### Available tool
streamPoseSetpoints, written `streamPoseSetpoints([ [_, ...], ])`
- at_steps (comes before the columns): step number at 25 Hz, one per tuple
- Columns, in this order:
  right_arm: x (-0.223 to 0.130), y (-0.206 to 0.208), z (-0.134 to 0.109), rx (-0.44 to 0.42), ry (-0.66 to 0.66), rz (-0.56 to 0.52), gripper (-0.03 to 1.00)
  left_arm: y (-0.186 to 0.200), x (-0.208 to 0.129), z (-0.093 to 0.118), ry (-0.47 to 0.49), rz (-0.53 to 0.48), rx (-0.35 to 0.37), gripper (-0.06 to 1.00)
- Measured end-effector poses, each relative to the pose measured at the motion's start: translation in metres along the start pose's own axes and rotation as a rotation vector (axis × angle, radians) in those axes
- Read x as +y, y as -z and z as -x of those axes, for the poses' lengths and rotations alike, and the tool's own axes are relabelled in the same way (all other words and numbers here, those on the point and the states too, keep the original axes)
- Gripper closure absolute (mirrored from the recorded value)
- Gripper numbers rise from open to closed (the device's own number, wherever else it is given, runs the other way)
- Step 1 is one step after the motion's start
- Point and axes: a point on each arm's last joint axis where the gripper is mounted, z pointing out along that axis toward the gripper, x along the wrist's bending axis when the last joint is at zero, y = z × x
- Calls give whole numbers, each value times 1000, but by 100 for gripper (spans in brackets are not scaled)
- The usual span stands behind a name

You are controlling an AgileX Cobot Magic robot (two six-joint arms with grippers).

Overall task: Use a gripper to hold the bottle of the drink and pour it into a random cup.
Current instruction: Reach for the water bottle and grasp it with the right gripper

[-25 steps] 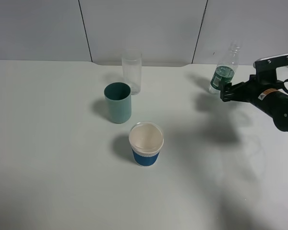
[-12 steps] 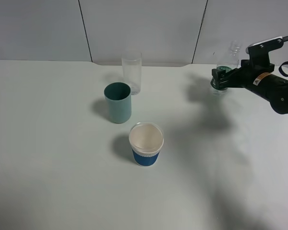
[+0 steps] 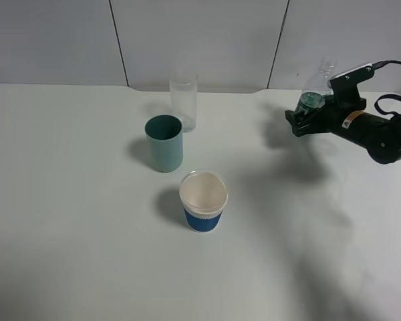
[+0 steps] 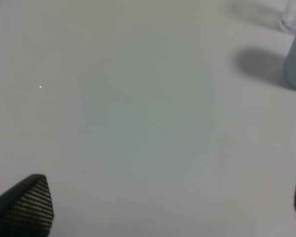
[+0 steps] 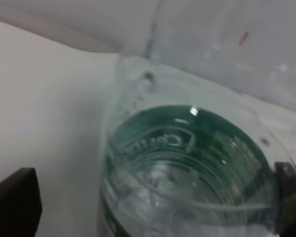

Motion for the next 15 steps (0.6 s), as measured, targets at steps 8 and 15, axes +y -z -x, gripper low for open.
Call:
streamPoseSetpoints([
  [8,4,0,-2,20,29,40,6,0,0,0,0,0,0,-5],
  [15,6,-4,0,19,27,56,23,0,0,0,0,0,0,-5],
])
